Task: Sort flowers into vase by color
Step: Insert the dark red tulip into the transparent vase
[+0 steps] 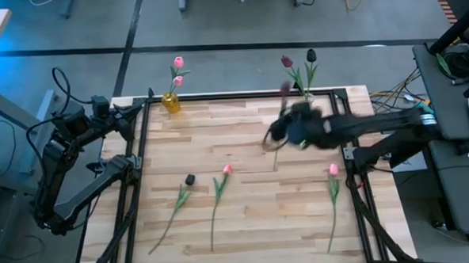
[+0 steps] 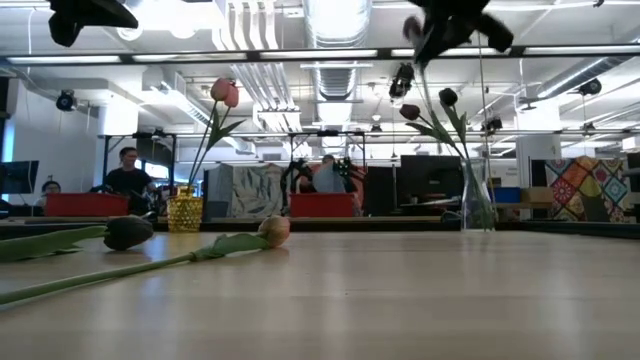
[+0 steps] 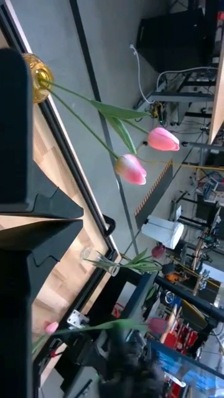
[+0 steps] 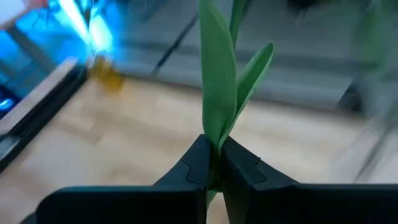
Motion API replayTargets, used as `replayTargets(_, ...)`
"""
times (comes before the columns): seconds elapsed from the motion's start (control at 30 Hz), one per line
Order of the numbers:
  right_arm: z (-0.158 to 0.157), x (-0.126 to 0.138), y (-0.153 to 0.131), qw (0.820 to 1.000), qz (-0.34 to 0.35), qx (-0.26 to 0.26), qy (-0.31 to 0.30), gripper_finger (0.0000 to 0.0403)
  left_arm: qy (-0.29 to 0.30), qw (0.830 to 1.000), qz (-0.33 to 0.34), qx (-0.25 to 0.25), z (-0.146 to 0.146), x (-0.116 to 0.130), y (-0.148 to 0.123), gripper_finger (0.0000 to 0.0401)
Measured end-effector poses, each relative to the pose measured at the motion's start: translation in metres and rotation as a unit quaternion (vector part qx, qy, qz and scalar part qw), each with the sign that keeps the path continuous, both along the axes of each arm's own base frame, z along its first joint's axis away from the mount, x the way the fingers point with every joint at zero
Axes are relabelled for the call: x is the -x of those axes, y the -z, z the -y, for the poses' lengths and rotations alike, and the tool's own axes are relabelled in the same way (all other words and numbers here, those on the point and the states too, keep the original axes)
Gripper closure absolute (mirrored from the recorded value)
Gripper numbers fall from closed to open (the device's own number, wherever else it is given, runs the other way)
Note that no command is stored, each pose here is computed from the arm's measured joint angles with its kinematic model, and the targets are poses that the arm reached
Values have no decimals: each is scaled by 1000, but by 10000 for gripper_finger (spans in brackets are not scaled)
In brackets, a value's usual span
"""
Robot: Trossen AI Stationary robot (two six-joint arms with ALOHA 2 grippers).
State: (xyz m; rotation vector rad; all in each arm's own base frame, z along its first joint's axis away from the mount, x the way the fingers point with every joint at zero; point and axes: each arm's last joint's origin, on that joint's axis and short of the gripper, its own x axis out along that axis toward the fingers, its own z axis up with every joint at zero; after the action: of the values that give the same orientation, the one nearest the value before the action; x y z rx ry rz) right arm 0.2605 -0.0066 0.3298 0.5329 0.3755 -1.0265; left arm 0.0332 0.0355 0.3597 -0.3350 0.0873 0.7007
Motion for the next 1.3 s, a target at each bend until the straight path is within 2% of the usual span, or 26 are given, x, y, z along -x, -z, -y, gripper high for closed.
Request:
replayTargets(0.13,34,33,-37,994,-30,101,-10,385,0,1000,-1,4,-2,-2,0,401)
replayTargets(0.2,48,46,-52,988,-42,143,-35,385,0,1000,-2,6,-3,-2,0,401)
replayTargets(0.33,71,65,-78,964,-51,231,-119,385,3,1000,-16,-9,-5,-3,0,401)
replayTargets(0.43,89,79,-86,952,-54,266,-138,385,6,999,-24,-24,-5,-3,-1,401)
replayTargets(0.77,132,111,-78,946,-116,278,-116,385,6,999,-12,-49,-6,-4,-6,401)
replayTargets(1.07,150,112,-43,938,-120,311,-99,392,-6,999,-18,-37,-12,-7,-5,401)
replayTargets(1.3,149,112,-22,944,-129,287,-102,393,-9,999,-13,-29,-15,-8,-5,401)
